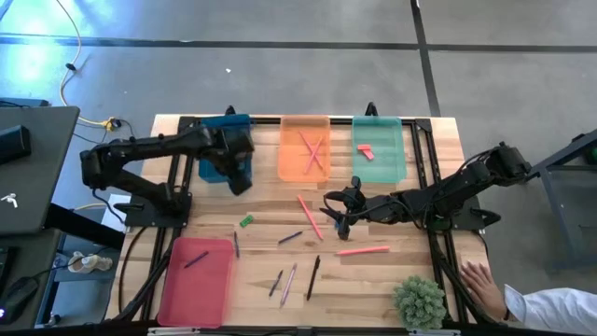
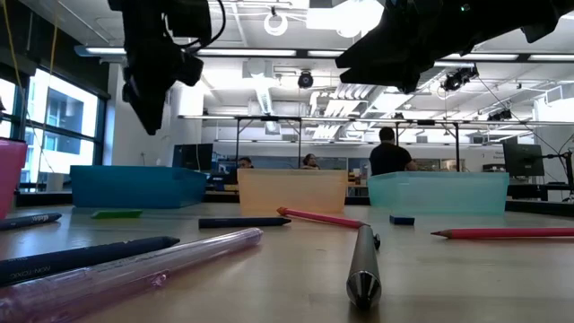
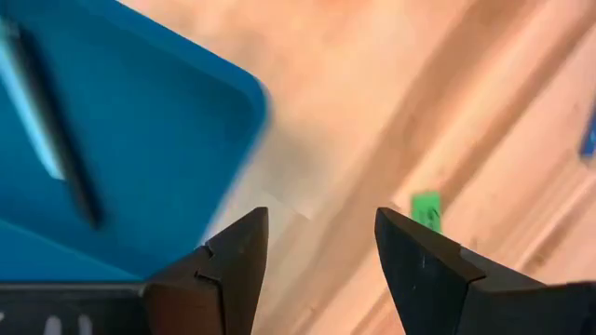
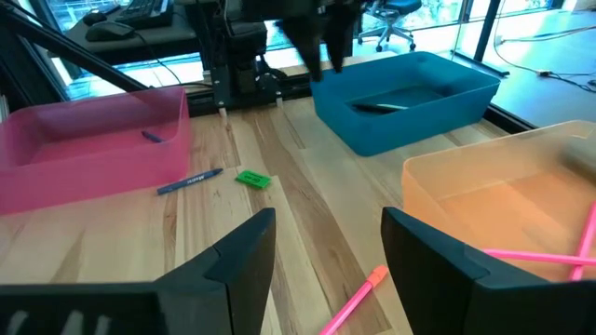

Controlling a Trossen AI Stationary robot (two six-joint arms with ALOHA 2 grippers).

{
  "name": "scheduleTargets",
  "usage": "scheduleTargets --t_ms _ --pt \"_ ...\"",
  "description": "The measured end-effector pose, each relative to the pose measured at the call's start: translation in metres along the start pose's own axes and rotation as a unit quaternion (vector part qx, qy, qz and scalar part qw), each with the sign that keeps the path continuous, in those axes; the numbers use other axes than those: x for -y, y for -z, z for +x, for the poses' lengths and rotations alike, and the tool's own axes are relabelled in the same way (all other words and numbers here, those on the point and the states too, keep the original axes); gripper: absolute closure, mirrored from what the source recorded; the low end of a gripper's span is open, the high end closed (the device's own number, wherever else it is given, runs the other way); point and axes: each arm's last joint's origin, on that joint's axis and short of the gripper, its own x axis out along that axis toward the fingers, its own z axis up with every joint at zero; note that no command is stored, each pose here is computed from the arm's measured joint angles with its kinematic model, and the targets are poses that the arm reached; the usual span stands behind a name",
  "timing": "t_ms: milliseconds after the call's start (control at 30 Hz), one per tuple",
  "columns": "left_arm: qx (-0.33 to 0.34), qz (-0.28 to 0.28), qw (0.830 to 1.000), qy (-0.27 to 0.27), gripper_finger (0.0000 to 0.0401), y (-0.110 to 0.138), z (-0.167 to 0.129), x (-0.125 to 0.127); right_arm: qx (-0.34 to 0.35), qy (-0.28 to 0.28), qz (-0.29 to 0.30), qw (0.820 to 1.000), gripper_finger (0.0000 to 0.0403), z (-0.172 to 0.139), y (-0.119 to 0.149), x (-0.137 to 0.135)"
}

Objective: Sort crayons/erasers/pens/pencils in bins
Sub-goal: Put the green eraser into the green bin

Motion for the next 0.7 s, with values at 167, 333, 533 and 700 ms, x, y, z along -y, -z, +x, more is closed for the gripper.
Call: scheduleTargets --t_ms 167,333,533,700 --pt "-0.021 0.014 1.000 0.002 0.0212 0.015 0.011 0.025 0.000 0.000 0.000 1.000 0.0213 0.000 0.000 0.000" --pt "-0.022 0.014 1.000 0.012 0.0213 0.030 0.020 0.050 0.000 0.000 -0.003 1.000 0.0213 0.000 0.000 0.000" --pt "0.002 0.016 0.999 0.044 0.0213 0.043 0.033 0.075 0.000 0.000 -0.005 1.000 0.0213 0.000 0.000 0.000" --pt "0.013 0.003 0.998 0.060 0.0212 0.052 0.045 0.083 0.000 0.000 -0.005 1.000 0.0213 0.000 0.000 0.000"
